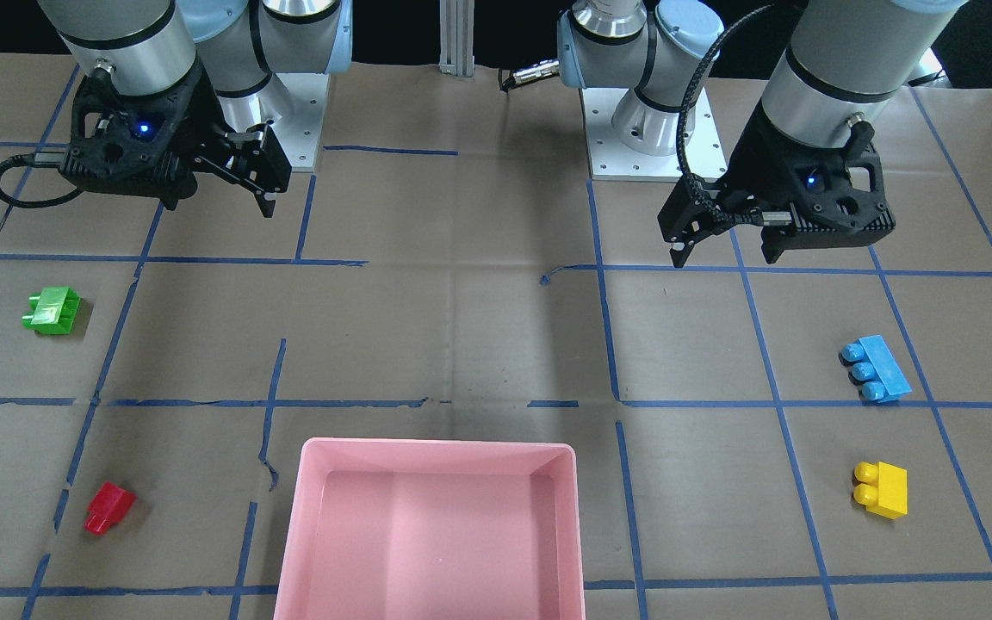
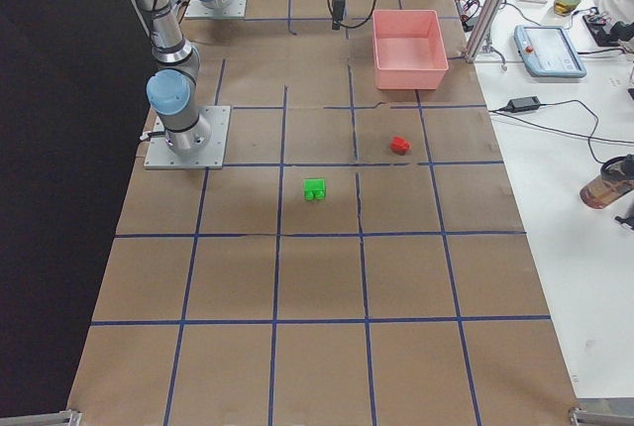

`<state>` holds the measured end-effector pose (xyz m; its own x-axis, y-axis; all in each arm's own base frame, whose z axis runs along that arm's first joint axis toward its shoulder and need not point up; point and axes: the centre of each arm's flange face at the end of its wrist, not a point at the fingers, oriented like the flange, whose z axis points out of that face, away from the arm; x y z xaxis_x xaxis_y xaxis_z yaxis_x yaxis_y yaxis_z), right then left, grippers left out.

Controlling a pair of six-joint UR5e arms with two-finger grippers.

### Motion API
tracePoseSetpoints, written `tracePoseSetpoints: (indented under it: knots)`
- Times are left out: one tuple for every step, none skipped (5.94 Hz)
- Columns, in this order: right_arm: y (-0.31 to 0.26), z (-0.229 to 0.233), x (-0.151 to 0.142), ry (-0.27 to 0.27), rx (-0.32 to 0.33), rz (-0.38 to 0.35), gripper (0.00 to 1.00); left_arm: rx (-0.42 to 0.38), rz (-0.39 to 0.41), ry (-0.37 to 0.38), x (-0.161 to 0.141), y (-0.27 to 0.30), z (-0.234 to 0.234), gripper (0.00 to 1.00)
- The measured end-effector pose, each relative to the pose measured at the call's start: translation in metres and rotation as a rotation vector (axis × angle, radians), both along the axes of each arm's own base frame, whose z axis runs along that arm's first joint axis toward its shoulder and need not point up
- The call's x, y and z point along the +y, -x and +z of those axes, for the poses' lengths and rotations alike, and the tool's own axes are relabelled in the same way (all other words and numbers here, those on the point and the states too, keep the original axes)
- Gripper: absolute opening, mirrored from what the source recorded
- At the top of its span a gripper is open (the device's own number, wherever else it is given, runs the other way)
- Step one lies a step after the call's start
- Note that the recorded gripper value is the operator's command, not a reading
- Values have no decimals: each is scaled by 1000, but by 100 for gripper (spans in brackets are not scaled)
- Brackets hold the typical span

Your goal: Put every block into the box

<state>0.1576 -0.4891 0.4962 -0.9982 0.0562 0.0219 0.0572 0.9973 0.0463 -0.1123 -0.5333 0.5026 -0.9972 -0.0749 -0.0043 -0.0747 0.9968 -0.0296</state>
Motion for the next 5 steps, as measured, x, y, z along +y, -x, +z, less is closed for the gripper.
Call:
tracePoseSetpoints:
  knots:
    - [0,0,0,0,0,0,100,-6,1,2,0,-1,1,99]
    - [0,0,0,0,0,1,100,-16,6,6,0,-4,3,99]
    - [-1,0,0,0,0,1,100,-22,14,7,-1,-9,3,99]
    - [-1,0,0,0,0,1,100,-25,43,3,-4,-25,1,99]
    - [-1,0,0,0,0,2,100,-24,88,-13,-10,-53,-6,99]
